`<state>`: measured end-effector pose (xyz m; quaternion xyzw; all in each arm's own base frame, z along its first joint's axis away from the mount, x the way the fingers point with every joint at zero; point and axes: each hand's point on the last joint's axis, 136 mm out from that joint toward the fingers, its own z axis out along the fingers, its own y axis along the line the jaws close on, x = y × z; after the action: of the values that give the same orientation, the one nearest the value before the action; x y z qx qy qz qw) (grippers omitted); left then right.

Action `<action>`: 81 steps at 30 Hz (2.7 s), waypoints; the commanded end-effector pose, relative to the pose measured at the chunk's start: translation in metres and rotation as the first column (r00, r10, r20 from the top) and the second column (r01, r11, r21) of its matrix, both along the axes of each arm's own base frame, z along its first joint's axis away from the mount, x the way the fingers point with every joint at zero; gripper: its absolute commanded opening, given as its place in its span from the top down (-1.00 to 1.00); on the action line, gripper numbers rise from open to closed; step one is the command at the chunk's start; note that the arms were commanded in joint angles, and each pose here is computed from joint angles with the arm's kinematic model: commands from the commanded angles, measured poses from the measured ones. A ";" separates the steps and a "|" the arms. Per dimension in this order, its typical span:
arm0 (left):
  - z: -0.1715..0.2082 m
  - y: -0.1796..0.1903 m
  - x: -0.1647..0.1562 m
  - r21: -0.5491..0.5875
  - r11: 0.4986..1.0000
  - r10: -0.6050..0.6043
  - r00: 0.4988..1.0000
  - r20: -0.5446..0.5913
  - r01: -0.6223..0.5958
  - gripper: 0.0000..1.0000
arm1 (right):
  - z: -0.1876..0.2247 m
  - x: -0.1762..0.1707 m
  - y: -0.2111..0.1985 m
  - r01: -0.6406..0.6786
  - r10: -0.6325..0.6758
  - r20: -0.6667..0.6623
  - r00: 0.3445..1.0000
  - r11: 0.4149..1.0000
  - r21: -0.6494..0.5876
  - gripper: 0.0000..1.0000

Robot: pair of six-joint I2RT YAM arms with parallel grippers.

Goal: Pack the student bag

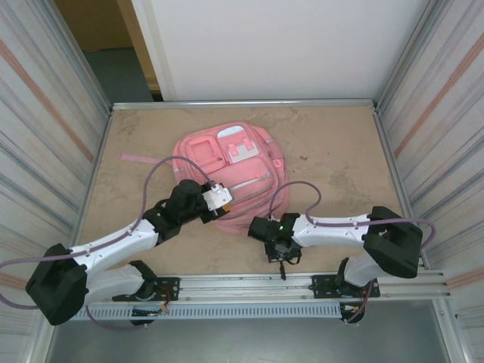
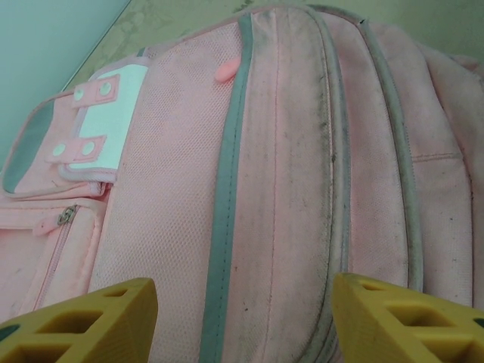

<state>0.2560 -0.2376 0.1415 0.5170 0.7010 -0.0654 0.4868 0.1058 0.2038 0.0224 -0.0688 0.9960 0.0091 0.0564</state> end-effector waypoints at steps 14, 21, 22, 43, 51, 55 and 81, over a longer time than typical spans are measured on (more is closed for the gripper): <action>-0.003 -0.028 -0.001 0.071 0.982 -0.171 0.984 -0.048 0.175 -0.23 | 0.104 0.052 -0.034 0.167 -0.250 0.160 0.955 0.899 0.404 0.92; -0.007 -0.034 0.009 0.115 0.977 -0.172 0.983 -0.057 0.178 -0.24 | 0.100 0.057 -0.032 0.243 -0.324 0.067 0.944 0.817 0.523 0.89; -0.006 -0.036 0.010 0.119 0.977 -0.175 0.984 -0.043 0.179 -0.23 | 0.100 0.056 -0.032 0.249 -0.325 0.056 0.944 0.814 0.524 0.88; -0.015 -0.050 0.040 0.211 0.977 -0.038 0.997 0.067 0.023 0.71 | 0.106 0.081 -0.004 0.226 -0.325 0.052 0.944 0.755 0.616 0.87; 0.054 -0.077 0.010 0.016 0.992 -0.126 0.991 0.045 0.125 0.93 | 0.119 0.086 0.030 0.221 -0.271 -0.035 0.962 0.695 0.684 0.81; 0.070 -0.081 0.002 -0.021 0.988 -0.156 0.988 -0.015 0.155 1.00 | 0.135 0.105 0.040 0.229 -0.306 -0.030 0.952 0.643 0.731 0.80; 0.084 -0.065 0.027 -0.372 0.928 -0.106 0.949 -0.296 -0.012 1.00 | 0.139 0.195 0.085 0.604 -0.659 -0.302 0.689 0.293 0.741 -0.14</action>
<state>0.2856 -0.2961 0.2012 0.4188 0.7571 -0.2557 0.4313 0.2987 0.2821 0.1346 0.3732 0.8317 0.4016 0.0880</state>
